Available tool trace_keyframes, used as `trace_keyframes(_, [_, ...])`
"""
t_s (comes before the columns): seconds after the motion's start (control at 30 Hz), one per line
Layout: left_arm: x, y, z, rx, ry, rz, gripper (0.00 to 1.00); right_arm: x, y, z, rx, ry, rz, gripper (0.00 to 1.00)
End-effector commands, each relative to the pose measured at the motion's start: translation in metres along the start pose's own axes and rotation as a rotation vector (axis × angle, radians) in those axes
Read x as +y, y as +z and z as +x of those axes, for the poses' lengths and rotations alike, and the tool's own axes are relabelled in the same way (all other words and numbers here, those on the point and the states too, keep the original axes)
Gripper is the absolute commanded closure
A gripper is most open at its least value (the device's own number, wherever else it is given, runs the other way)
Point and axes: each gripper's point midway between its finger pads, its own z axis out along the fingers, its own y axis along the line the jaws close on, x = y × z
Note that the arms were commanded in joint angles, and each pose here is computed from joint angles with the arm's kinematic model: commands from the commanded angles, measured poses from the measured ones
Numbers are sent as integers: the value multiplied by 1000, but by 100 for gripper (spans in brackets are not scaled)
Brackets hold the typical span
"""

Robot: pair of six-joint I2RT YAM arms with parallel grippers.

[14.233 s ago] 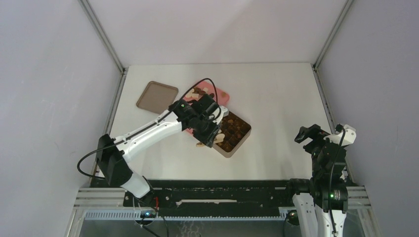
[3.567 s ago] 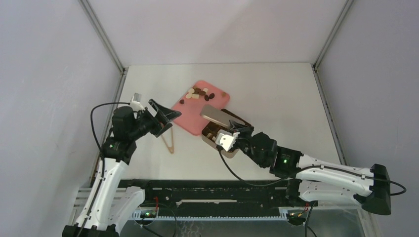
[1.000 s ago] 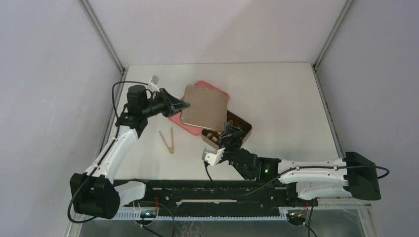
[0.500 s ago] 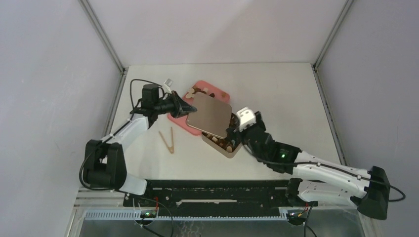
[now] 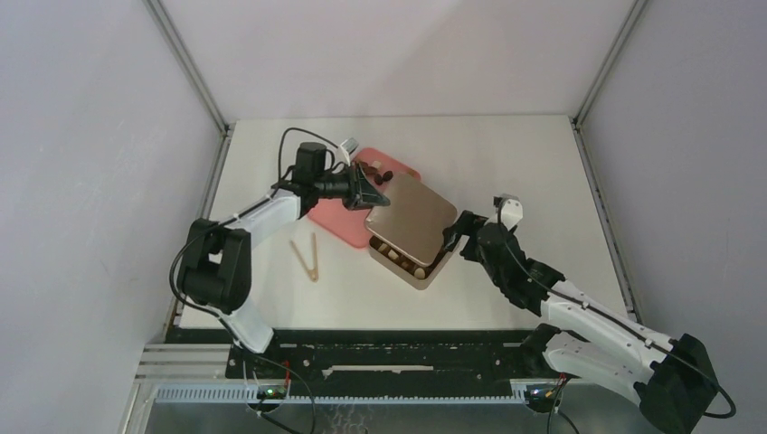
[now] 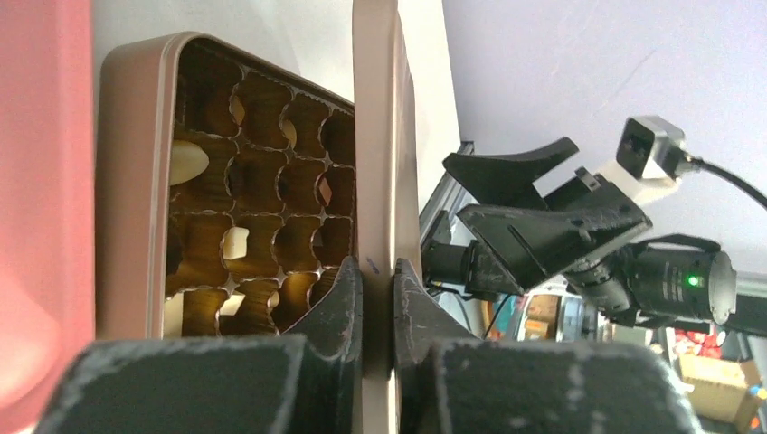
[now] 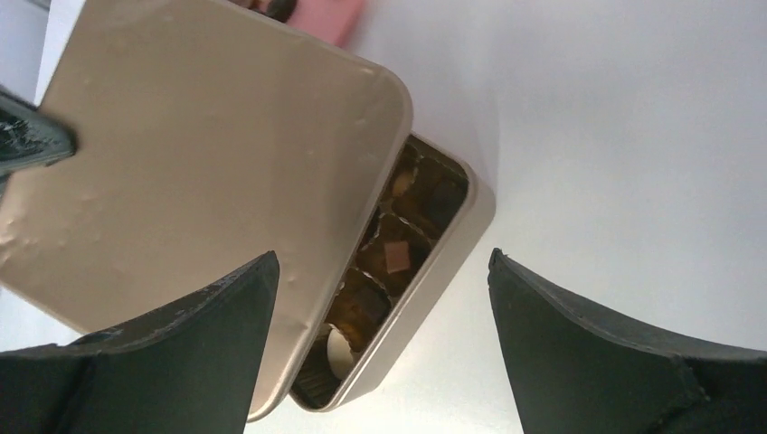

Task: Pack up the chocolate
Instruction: Pick up the box lid from the center of the board, then close the box lid on the packing box.

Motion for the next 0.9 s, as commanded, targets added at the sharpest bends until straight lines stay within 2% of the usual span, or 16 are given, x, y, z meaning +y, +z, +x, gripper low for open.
trace_keyframes(0.0, [-18,7,-1,69,119,61,100,9,8,-8,-42,253,-26,6])
trace_keyframes(0.17, [4,19,12,148,101,16,100,0,20,-1,-44,348,-1,6])
trace_keyframes(0.37, [-1,27,18,183,114,34,100,-7,31,16,-30,415,7,6])
trace_keyframes(0.53, [-2,33,17,167,106,35,100,-9,36,23,-21,445,3,6])
trace_keyframes(0.7, [-36,24,9,96,147,143,100,-13,38,26,-24,463,6,6])
trace_keyframes(0.87, [-32,26,8,88,136,121,100,-17,38,25,-40,494,-3,6])
